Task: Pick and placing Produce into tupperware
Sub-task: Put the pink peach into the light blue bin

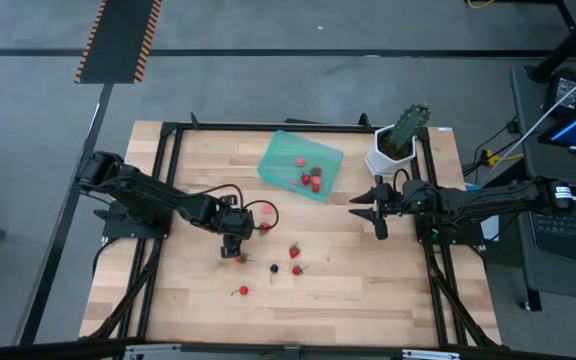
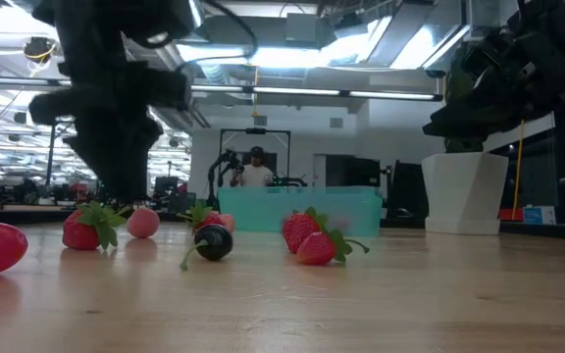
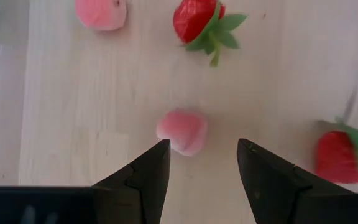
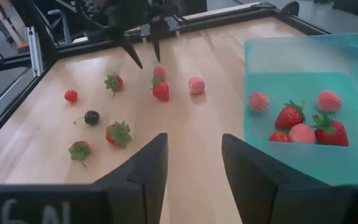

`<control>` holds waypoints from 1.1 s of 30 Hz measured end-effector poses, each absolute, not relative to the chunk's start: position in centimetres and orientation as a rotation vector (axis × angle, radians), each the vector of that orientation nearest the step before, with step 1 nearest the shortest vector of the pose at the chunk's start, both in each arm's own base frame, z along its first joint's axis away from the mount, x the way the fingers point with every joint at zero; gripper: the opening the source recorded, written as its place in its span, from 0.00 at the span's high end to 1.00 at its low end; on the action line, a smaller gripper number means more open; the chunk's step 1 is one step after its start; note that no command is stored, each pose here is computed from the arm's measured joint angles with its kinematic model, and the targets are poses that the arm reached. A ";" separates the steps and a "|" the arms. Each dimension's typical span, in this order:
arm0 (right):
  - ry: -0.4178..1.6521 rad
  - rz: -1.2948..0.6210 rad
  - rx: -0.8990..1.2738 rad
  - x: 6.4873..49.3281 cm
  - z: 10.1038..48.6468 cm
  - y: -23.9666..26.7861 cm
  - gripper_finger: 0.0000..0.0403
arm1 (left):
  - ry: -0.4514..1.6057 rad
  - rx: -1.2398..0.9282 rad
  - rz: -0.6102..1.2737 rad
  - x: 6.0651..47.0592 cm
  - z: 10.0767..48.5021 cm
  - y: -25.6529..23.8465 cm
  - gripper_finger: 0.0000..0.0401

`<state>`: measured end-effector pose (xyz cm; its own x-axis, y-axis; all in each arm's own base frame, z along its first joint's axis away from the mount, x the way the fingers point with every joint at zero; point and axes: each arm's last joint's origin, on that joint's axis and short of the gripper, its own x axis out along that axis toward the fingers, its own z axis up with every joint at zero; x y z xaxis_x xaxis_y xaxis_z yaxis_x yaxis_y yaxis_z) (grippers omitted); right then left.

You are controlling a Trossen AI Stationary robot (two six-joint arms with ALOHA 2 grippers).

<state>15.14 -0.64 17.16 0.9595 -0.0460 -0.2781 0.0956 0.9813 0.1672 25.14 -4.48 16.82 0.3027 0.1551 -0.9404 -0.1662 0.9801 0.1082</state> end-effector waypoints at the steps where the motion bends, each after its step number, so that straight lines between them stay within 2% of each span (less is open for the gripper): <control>1: 0.277 -0.072 0.180 15.1 17.2 -0.6 0.62 | 1.256 0.000 0.211 25.2 16.6 -4.4 0.55; 15: 0.276 -0.072 0.179 15.1 17.2 -0.6 0.62 | 1.265 -0.013 0.244 25.9 15.7 -3.5 0.55; 28: 0.276 -0.072 0.182 15.1 17.2 -0.6 0.62 | 1.255 -0.035 0.196 26.2 15.7 -3.4 0.55; 33: 0.276 -0.072 0.182 15.1 17.2 -0.6 0.62 | 1.310 -0.041 0.179 26.3 14.6 -3.5 0.55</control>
<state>15.14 -0.64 17.17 0.9597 -0.0461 -0.2773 0.0958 0.9810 0.1688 26.30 -3.52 14.55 0.2461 0.1078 -0.9632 -0.1546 0.9854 0.0708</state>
